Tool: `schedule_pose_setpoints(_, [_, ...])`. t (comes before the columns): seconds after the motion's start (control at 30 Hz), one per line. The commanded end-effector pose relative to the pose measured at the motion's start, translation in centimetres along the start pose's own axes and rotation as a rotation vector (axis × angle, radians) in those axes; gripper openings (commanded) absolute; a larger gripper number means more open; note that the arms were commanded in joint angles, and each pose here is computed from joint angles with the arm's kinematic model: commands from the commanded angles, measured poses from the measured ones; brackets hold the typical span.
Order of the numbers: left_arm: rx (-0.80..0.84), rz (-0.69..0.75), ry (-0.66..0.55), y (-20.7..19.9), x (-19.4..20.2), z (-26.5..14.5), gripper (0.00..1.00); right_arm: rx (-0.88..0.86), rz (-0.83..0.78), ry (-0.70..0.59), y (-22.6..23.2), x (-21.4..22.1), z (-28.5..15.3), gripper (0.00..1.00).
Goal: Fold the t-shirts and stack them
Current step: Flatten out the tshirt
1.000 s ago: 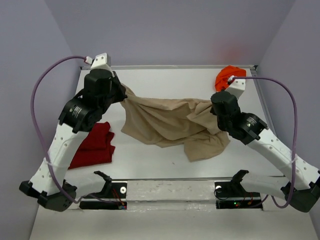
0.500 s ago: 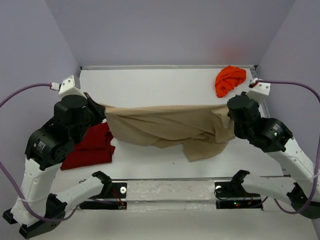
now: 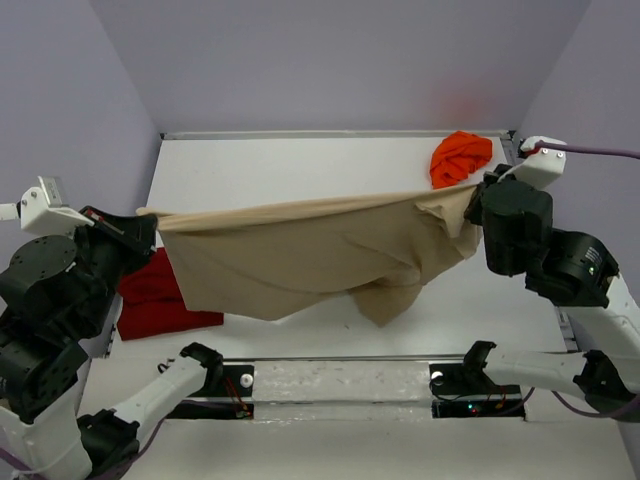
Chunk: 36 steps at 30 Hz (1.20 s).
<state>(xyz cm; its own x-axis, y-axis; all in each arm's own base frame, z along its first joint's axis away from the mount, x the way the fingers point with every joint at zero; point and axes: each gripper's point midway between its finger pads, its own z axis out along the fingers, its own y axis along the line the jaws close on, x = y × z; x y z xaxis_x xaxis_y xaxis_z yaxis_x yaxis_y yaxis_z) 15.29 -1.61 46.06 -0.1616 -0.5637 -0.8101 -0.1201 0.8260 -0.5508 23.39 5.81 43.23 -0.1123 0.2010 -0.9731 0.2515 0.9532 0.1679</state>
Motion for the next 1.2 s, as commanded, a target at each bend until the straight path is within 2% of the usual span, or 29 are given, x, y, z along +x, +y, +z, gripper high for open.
schedule_pose_setpoints(0.0, [-0.072,0.072,-0.035,0.8,-1.0,0.8,0.0,0.105,-0.069,-0.083,-1.1,-2.0,0.3,0.0])
schedule_pose_setpoints(0.1, [-0.07,0.083,-0.05,0.4,-1.6,1.1,0.0,0.146,-0.102,-0.125,-0.6,-2.7,0.3,0.0])
schedule_pose_setpoints(0.13, [-0.079,0.087,-0.058,0.4,-1.8,1.3,0.0,0.148,-0.212,-0.128,-0.2,-2.2,0.1,0.0])
schedule_pose_setpoints(0.17, [-0.079,0.092,-0.058,0.4,-1.8,1.3,0.0,0.151,-0.125,-0.155,0.3,-3.1,-0.1,0.0])
schedule_pose_setpoints(0.27, [-0.087,0.125,-0.024,-0.1,-1.0,3.1,0.0,0.122,-0.185,-0.204,1.7,-4.1,0.3,0.0])
schedule_pose_setpoints(0.37, [-0.079,0.158,0.069,-0.9,1.6,6.2,0.0,0.096,-0.204,-0.206,3.7,-3.9,0.9,0.0])
schedule_pose_setpoints(0.53, [-0.109,0.187,0.063,-1.1,2.2,9.1,0.0,0.066,-0.176,-0.207,4.3,-4.0,1.9,0.0])
schedule_pose_setpoints(0.57, [-0.109,0.192,0.059,-1.1,2.2,9.3,0.0,0.089,-0.182,-0.191,3.6,-3.7,2.2,0.0])
schedule_pose_setpoints(0.6, [-0.112,0.201,0.061,-1.1,2.4,9.7,0.0,0.036,-0.153,-0.172,4.3,-4.3,2.8,0.0])
schedule_pose_setpoints(0.63, [-0.101,0.2,0.053,-1.5,2.2,10.0,0.0,0.018,-0.066,-0.118,4.3,-3.1,4.0,0.0])
schedule_pose_setpoints(0.67, [-0.096,0.2,0.056,-1.6,2.3,10.2,0.0,0.015,-0.101,-0.044,2.8,-1.5,6.1,0.0])
schedule_pose_setpoints(0.8, [-0.062,0.2,0.067,-2.4,2.8,10.9,0.0,-0.007,-0.077,0.0,2.0,1.2,8.7,0.0])
schedule_pose_setpoints(0.9, [-0.11,0.23,0.095,-1.4,4.0,12.2,0.0,0.002,-0.079,0.082,1.5,3.2,11.1,0.0])
schedule_pose_setpoints(0.97, [-0.109,0.232,0.105,-1.5,4.6,13.0,0.0,-0.078,-0.032,0.136,2.2,4.5,12.0,0.0])
schedule_pose_setpoints(1.17, [-0.16,0.254,0.133,-0.5,6.7,15.5,0.0,-0.071,0.015,0.16,0.7,4.8,13.0,0.0])
